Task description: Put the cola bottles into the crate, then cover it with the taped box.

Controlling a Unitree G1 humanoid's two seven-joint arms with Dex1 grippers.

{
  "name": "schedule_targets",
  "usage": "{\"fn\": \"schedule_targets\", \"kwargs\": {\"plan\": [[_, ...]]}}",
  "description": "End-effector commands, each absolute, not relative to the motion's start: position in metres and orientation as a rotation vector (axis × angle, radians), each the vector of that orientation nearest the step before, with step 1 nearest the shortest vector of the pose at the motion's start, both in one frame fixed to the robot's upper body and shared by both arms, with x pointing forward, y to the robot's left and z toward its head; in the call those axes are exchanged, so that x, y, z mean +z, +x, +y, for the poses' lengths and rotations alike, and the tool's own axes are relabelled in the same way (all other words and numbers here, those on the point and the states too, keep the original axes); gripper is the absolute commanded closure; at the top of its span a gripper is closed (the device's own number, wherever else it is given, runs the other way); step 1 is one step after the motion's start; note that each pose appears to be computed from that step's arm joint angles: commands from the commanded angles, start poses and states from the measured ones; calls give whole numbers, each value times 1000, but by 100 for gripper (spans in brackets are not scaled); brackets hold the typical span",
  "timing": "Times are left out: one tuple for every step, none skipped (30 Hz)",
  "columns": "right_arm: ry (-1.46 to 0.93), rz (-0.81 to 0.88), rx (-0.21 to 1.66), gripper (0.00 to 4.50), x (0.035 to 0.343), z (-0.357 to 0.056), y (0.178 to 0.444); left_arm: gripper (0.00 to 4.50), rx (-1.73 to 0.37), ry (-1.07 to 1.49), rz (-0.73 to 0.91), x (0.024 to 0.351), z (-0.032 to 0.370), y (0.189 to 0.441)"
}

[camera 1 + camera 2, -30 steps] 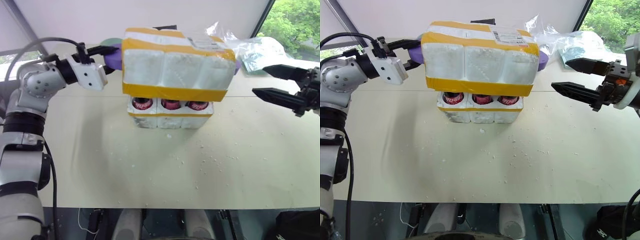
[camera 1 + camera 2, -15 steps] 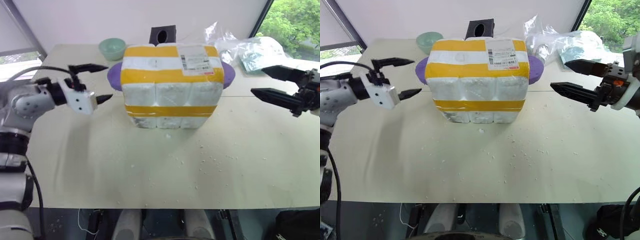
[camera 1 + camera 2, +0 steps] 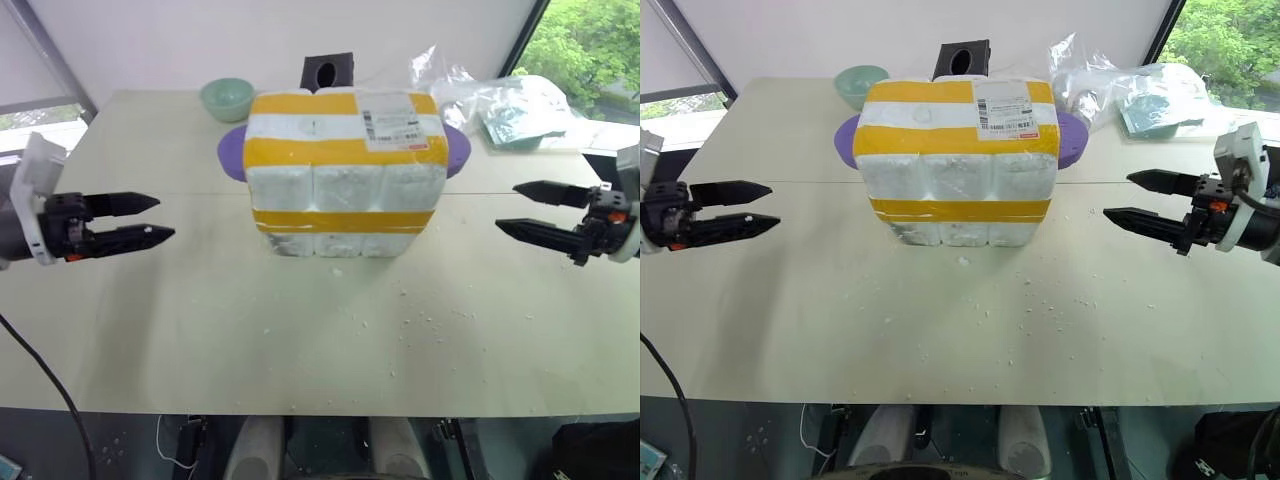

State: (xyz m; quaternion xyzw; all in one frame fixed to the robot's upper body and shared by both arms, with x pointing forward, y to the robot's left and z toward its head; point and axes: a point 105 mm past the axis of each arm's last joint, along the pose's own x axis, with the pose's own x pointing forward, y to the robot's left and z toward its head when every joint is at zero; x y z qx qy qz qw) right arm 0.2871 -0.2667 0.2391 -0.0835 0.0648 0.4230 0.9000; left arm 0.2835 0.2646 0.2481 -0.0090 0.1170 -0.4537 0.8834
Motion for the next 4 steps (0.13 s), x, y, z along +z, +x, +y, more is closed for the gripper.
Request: {"fn": "schedule_targets", "kwargs": {"plan": [[-194, 100, 890, 0, 247, -265, 286, 6, -923, -53, 159, 272, 271, 285], [-193, 101, 897, 0, 246, -263, 285, 6, -921, -52, 149, 275, 271, 286], [-193, 102, 903, 0, 246, -262, 285, 6, -920, -50, 140, 276, 271, 287], [-192, 104, 910, 0, 245, -261, 285, 6, -918, -45, 138, 277, 271, 288]]}}
